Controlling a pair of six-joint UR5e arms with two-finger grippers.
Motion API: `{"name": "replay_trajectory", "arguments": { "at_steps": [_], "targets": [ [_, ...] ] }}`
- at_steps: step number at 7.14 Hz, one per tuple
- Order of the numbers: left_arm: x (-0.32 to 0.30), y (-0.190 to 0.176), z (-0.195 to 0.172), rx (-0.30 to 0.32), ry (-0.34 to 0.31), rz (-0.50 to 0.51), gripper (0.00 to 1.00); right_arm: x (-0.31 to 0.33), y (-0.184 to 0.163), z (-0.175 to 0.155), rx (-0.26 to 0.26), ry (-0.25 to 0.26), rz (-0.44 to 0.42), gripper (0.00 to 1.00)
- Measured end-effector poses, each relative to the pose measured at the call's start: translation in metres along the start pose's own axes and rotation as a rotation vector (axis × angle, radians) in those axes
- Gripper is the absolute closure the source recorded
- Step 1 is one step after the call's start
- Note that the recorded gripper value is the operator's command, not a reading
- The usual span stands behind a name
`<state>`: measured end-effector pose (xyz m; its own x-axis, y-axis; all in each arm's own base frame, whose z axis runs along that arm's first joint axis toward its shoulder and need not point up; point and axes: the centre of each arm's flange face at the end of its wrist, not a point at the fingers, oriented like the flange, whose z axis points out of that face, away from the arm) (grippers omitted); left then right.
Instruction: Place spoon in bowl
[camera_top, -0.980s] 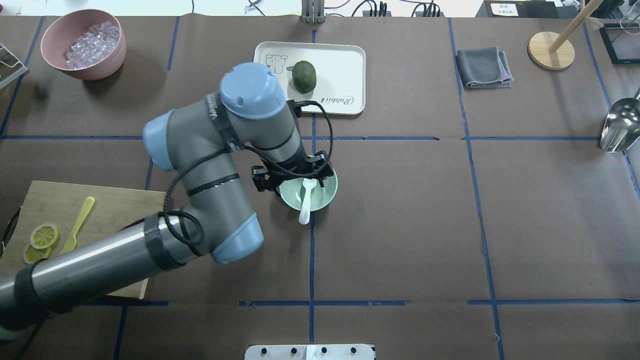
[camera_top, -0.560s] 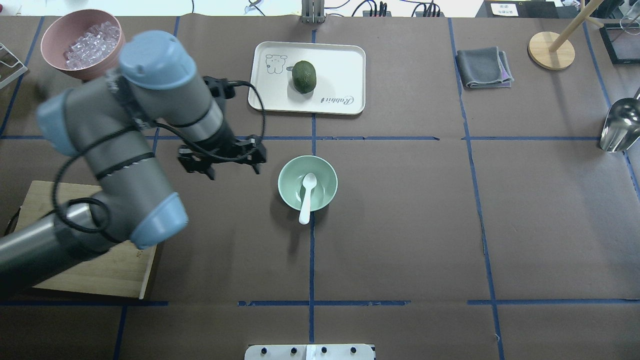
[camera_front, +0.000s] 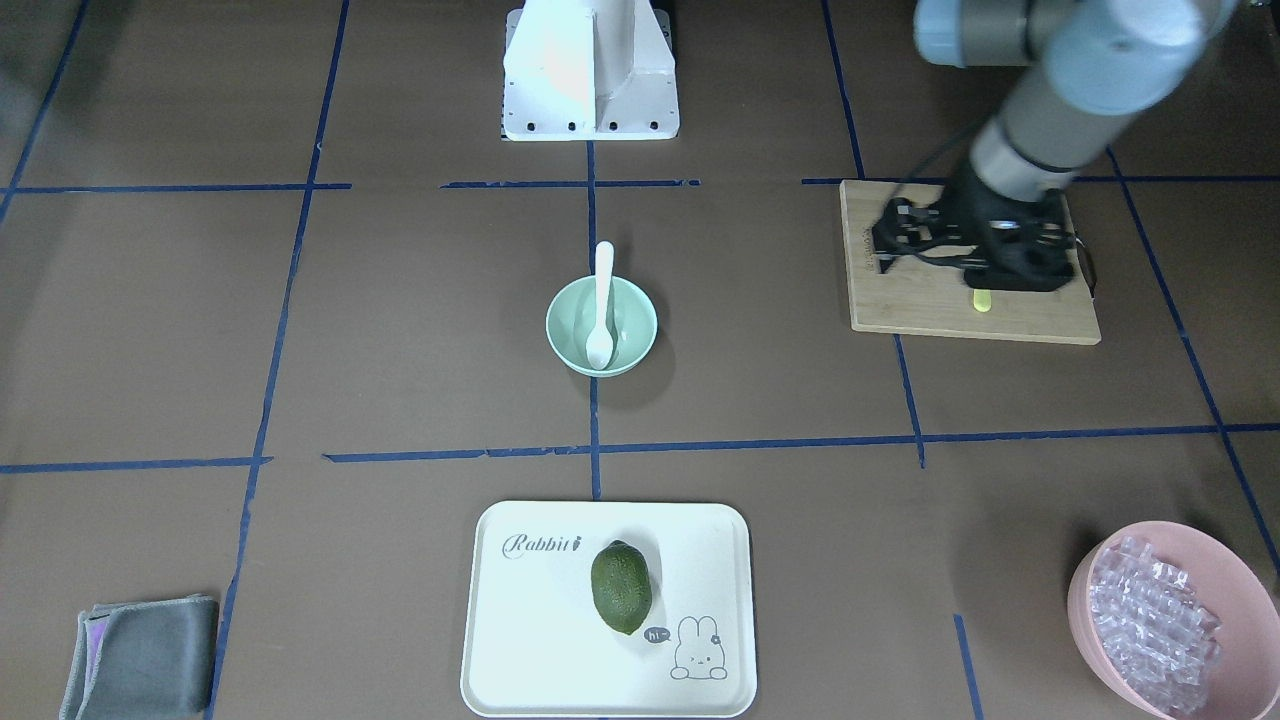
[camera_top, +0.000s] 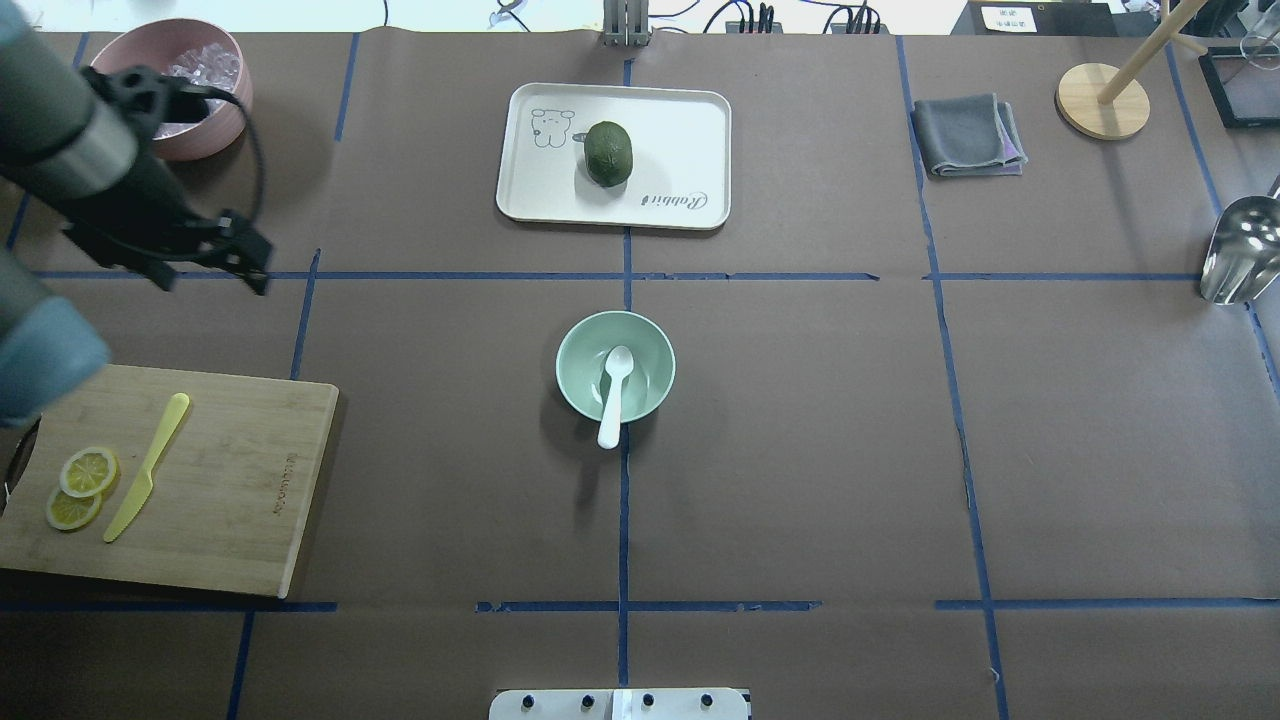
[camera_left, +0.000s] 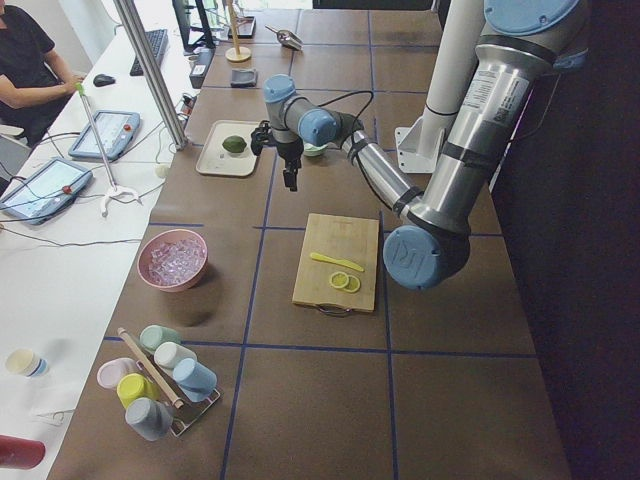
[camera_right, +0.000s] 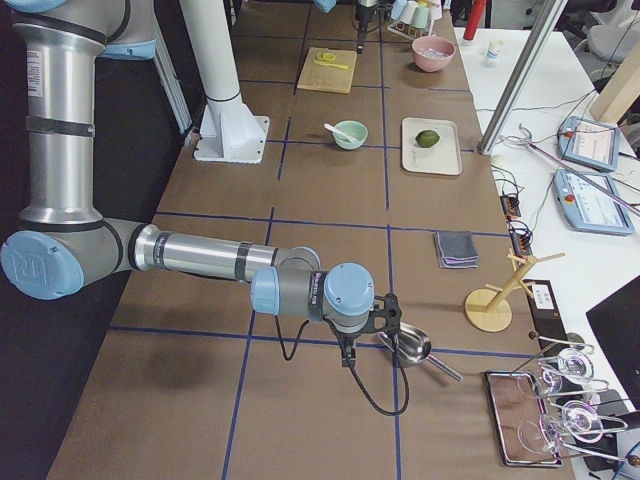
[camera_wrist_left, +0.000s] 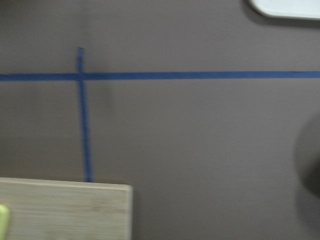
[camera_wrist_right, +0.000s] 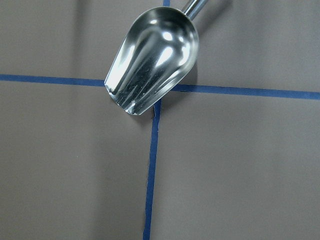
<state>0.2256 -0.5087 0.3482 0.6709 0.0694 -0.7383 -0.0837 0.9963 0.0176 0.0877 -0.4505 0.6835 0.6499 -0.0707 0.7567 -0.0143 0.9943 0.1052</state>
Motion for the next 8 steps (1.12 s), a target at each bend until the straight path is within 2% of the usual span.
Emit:
{"name": "replay_trajectory", "arguments": {
  "at_steps": [3, 5, 6, 8],
  "targets": [
    [-0.237, 0.002, -0.029, 0.006, -0.052, 0.055, 0.0, -0.01, -0.007, -0.011, 0.035, 0.0, 0.029, 0.0],
    [-0.369, 0.015, -0.028, -0.011, -0.014, 0.076, 0.0, -0.019, -0.008, -0.018, 0.023, -0.003, 0.052, 0.0],
    [-0.412, 0.033, -0.018, -0.019, 0.02, 0.086, 0.0, -0.026, -0.008, -0.024, 0.015, -0.003, 0.061, 0.0],
    [-0.443, 0.057, -0.005, -0.02, 0.046, 0.081, 0.0, -0.033, -0.008, -0.03, 0.008, -0.003, 0.068, 0.0]
  ]
}}
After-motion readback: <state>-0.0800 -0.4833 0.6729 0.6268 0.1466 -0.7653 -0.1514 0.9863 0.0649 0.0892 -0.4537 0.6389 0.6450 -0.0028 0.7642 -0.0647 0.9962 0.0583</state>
